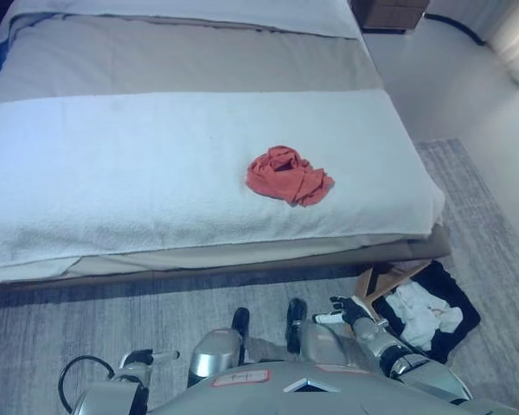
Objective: Put the clothes on the bed into the basket.
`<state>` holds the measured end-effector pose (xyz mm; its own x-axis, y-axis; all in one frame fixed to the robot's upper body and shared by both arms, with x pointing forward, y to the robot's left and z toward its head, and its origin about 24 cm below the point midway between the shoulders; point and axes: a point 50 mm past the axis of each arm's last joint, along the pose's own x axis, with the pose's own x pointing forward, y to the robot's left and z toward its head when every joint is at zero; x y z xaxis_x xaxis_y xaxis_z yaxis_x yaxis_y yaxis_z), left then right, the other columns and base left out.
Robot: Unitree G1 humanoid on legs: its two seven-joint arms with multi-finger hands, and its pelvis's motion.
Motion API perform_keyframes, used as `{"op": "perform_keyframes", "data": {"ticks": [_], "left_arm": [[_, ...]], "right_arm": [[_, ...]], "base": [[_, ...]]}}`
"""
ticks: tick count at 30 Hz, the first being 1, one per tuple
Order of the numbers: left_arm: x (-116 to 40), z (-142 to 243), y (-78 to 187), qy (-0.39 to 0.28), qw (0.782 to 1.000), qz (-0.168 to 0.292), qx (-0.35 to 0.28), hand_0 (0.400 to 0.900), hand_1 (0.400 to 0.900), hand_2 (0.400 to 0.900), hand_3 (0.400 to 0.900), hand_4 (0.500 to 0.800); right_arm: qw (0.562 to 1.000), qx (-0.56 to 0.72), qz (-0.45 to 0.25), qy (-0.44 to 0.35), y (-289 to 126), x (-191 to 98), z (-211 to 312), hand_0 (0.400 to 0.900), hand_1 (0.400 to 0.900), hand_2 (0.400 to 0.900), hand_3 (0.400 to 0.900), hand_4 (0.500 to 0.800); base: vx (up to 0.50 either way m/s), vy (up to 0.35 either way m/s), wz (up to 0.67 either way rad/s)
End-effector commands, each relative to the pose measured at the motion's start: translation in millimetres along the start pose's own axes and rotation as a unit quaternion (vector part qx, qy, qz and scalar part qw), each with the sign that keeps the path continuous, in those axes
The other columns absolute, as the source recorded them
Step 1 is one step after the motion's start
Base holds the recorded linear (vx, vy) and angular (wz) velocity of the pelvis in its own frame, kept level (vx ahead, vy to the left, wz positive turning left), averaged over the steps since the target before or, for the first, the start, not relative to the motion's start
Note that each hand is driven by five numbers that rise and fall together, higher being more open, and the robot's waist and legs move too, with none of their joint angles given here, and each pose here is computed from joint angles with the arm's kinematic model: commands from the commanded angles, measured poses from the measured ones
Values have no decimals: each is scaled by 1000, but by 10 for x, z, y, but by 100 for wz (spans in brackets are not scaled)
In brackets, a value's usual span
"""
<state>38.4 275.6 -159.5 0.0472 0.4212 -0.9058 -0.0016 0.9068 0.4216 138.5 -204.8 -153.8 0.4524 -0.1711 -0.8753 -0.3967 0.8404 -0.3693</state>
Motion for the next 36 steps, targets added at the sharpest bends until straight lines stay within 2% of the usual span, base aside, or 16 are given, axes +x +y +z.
{"op": "perform_keyframes", "data": {"ticks": [1, 6, 8, 9, 10, 11, 12, 13, 14, 15, 18, 26, 36], "left_arm": [[11, -182, 139, 29, 999, 22, 19, 900, 900, 900, 900, 800], [1, -260, 49, 37, 999, 22, 25, 900, 900, 900, 900, 800], [-3, -259, 17, 34, 998, 22, 49, 900, 900, 900, 900, 800], [-3, -257, 14, 34, 998, 22, 49, 900, 900, 900, 900, 800], [1, -240, 46, 29, 998, 31, 47, 900, 900, 900, 900, 800], [1, -237, 42, 28, 998, 31, 47, 900, 900, 900, 900, 800], [1, -180, 41, 17, 998, 35, 46, 900, 900, 900, 900, 800], [1, -175, 37, 17, 998, 35, 46, 900, 900, 900, 900, 800], [0, -123, 32, 12, 998, 37, 41, 900, 900, 900, 900, 800], [0, -117, 30, 12, 998, 37, 40, 900, 900, 900, 900, 800], [-6, 27, 21, -7, 998, 44, 35, 900, 900, 900, 900, 800], [-22, 208, -13, -27, 998, 49, 7, 900, 900, 900, 900, 800], [-45, 441, 15, -61, 997, 54, -10, 900, 900, 900, 900, 800]], "right_arm": [[997, -46, -54, -8, -301, 9, 19, 900, 900, 900, 900, 800], [995, -57, -74, -41, -427, 10, 197, 900, 900, 900, 900, 800], [987, -58, -124, -84, -717, -18, 463, 900, 900, 900, 900, 800], [987, -58, -125, -84, -720, -18, 464, 900, 900, 900, 900, 800], [973, -71, -173, -136, -1023, -91, 810, 900, 900, 900, 900, 800], [973, -71, -174, -136, -1027, -92, 811, 900, 900, 900, 900, 800], [955, -85, -217, -183, -1305, -210, 1148, 900, 900, 900, 900, 800], [955, -85, -217, -184, -1310, -211, 1152, 900, 900, 900, 900, 800], [937, -104, -253, -218, -1509, -337, 1476, 900, 900, 900, 900, 800], [936, -105, -254, -219, -1513, -339, 1482, 900, 900, 900, 900, 800], [904, -120, -301, -279, -1777, -636, 2143, 900, 900, 900, 900, 800], [860, -103, -380, -325, -2223, -1223, 2913, 900, 900, 900, 900, 800], [830, -95, -432, -341, -2516, -1687, 3238, 900, 900, 900, 900, 800]], "base": [[97, -102, 16], [188, -205, 55], [78, -149, 27], [25, -133, 24], [-4, -42, 7], [-42, -48, 15], [-38, -9, 10], [-104, -5, 17], [-68, 3, 8], [-106, 6, 17], [-114, 6, 31], [-34, -19, 25], [-10, -20, 27]]}}
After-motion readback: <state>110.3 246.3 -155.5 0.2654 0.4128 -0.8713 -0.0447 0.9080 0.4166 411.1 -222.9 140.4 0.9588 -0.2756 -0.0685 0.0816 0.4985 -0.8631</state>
